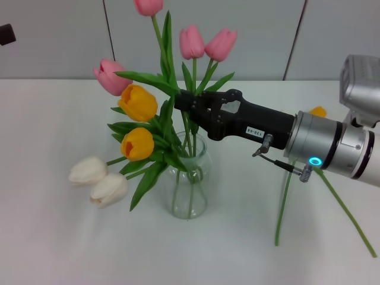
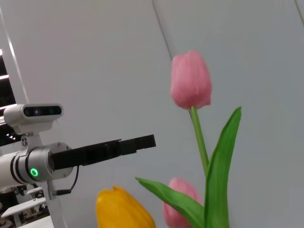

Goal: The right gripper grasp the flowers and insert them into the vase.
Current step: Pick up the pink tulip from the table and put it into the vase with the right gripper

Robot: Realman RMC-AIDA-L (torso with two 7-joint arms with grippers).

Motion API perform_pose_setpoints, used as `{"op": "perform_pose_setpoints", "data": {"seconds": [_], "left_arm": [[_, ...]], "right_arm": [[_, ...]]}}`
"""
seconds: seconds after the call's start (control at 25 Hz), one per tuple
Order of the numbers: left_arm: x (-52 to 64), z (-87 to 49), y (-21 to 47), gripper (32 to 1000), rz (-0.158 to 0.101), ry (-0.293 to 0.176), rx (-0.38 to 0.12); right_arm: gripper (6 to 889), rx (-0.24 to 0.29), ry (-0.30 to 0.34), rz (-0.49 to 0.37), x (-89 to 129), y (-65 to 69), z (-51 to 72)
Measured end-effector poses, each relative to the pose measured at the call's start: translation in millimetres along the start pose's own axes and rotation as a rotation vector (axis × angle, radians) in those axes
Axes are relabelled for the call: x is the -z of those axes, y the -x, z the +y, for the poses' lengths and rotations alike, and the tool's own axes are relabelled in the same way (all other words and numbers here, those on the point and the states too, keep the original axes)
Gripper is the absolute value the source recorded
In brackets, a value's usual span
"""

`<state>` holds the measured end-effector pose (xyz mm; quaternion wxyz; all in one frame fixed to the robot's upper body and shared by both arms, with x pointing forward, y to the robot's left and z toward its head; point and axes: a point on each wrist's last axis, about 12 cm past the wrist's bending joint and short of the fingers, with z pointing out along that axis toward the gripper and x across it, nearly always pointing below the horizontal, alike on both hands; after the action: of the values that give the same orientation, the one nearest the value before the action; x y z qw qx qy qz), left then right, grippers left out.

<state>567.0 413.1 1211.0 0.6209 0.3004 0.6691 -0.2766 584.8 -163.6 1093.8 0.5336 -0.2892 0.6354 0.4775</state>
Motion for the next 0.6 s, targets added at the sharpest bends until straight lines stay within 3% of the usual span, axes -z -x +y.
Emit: {"op": "perform_pose_setpoints", "data": {"seconds": [0.6], "left_arm": [[0.5,-0.1,-0.4,772,0.001,0.000,0.001]], "right_arm": [[60,0.101,-0.033,0.037,12.7,-13.5,-0.4]]}}
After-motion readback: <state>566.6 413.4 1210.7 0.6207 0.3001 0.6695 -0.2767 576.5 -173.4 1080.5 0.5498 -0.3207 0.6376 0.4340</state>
